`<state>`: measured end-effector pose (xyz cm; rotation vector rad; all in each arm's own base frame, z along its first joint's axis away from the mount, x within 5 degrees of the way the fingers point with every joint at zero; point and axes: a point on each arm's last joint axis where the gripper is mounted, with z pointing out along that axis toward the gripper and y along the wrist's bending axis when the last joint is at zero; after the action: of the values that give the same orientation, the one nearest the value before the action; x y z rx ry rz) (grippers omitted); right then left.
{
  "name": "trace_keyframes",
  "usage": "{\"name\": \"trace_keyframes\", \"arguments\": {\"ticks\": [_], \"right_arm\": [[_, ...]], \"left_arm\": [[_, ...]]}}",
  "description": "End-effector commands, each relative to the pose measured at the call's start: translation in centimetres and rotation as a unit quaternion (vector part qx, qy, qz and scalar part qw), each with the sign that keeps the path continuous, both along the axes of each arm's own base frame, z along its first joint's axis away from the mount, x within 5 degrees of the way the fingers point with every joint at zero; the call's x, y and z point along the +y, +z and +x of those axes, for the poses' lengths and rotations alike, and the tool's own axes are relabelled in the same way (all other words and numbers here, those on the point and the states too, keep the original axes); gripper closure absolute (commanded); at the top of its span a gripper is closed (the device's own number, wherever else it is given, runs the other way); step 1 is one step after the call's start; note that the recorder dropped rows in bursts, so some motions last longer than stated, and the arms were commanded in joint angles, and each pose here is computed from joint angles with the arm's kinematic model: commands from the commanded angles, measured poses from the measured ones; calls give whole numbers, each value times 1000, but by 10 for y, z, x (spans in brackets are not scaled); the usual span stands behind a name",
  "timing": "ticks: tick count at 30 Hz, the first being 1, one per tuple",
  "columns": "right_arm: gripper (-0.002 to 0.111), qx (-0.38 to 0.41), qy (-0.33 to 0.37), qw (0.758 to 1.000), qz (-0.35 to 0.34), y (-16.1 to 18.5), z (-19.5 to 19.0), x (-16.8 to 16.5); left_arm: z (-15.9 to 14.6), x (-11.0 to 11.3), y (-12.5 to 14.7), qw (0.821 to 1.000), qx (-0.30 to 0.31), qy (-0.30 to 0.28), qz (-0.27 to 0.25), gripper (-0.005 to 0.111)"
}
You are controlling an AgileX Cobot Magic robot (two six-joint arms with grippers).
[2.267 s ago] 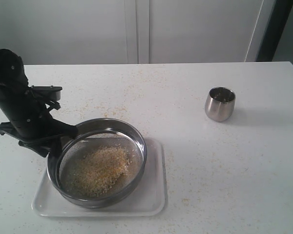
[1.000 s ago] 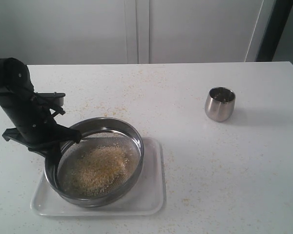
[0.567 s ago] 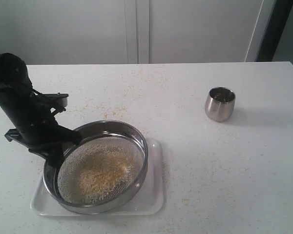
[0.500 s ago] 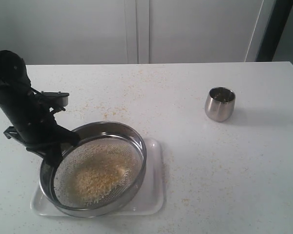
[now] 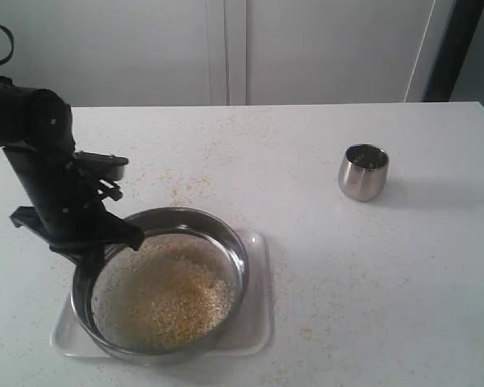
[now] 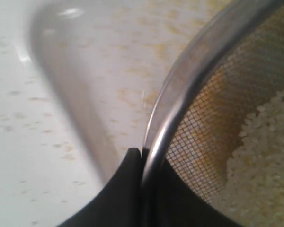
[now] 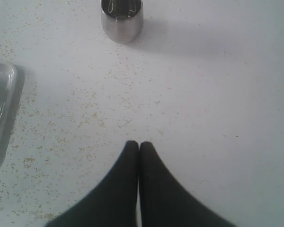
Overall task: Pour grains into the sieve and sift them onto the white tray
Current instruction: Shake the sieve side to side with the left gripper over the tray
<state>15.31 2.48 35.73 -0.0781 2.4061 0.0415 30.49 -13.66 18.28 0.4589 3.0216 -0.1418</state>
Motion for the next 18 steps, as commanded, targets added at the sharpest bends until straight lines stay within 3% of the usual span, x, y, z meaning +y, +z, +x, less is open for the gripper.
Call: {"name": "trace_keyframes", "arguments": {"ticks": [1, 2, 4, 6, 8, 11, 13, 18], "right_arm": [[108, -2, -5, 1000, 3, 0, -1, -1], [108, -2, -5, 1000, 3, 0, -1, -1], [108, -2, -5, 1000, 3, 0, -1, -1], [108, -2, -5, 1000, 3, 0, -1, -1], [108, -2, -5, 1000, 3, 0, -1, -1], [108, -2, -5, 1000, 3, 0, -1, -1], [108, -2, -5, 1000, 3, 0, -1, -1], [108, -2, -5, 1000, 3, 0, -1, -1]], "left_arm": [[-4, -11, 9, 1000, -4, -11, -29, 107], [-6, -17, 9, 999, -13, -37, -28, 107], [-3, -14, 9, 999, -36, -31, -6, 107], [4, -1, 8, 998, -41, 37, 7, 107], [2, -1, 8, 997, -15, 76, -18, 107], [-9, -23, 17, 997, -16, -24, -69, 107], [-8, -24, 20, 996, -39, -43, -61, 107], [4, 16, 20, 997, -21, 75, -20, 107]]}}
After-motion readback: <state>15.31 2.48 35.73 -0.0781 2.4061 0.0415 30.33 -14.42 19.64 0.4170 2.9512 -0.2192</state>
